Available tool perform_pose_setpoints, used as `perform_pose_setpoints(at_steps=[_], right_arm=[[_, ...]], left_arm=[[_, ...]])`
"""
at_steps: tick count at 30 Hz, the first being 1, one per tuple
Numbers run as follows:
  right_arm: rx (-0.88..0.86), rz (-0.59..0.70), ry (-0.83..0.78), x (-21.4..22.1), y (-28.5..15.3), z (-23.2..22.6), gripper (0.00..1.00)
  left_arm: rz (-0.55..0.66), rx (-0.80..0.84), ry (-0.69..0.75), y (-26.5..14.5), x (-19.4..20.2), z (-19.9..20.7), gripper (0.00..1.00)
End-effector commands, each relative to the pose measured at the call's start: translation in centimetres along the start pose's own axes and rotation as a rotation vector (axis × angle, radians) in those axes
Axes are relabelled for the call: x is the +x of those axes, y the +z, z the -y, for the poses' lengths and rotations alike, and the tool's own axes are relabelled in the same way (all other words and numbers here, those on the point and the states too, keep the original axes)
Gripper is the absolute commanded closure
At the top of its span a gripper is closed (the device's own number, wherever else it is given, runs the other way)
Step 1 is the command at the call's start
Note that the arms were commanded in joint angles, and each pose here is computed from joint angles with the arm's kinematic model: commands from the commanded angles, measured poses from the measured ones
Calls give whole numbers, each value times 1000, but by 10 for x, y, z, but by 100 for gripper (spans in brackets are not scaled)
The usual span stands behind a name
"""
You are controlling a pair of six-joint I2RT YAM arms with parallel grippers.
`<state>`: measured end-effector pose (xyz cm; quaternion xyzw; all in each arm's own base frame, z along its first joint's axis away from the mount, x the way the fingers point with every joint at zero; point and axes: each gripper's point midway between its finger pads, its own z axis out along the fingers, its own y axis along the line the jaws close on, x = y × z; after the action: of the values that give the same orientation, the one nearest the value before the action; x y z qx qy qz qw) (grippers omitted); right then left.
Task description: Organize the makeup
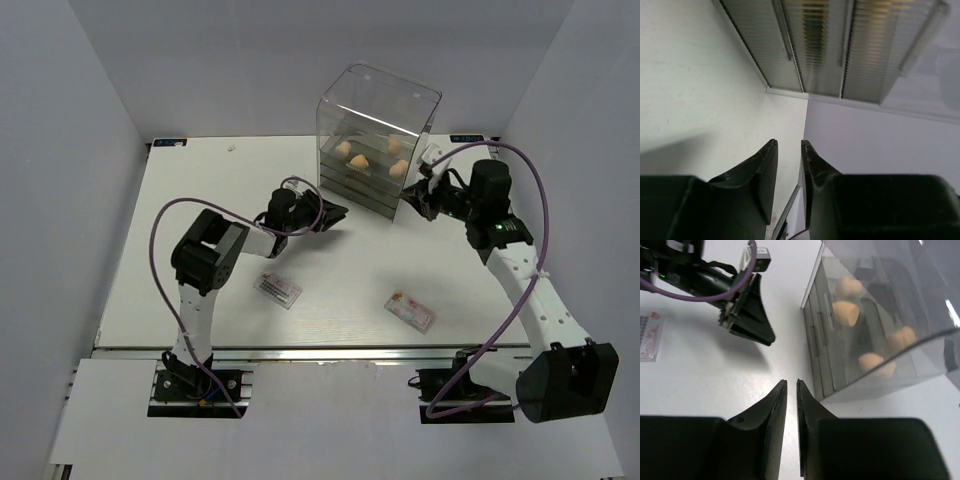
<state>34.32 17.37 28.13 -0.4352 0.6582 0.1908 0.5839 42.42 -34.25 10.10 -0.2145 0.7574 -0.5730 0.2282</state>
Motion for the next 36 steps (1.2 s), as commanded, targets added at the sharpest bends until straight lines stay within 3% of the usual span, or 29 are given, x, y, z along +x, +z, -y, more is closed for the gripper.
perform_pose_setpoints(at_steps=[1, 17, 36], right_arm=[[-89, 61, 96, -1, -18, -20, 80], [-14, 41, 192, 23, -38, -11, 72], [4, 41, 216, 26, -42, -7, 70]], left_arm=[[65, 93, -65, 21, -16, 17, 64], [105, 152, -102, 70, -42, 18, 55], [131, 78, -102, 91, -53, -4, 62]])
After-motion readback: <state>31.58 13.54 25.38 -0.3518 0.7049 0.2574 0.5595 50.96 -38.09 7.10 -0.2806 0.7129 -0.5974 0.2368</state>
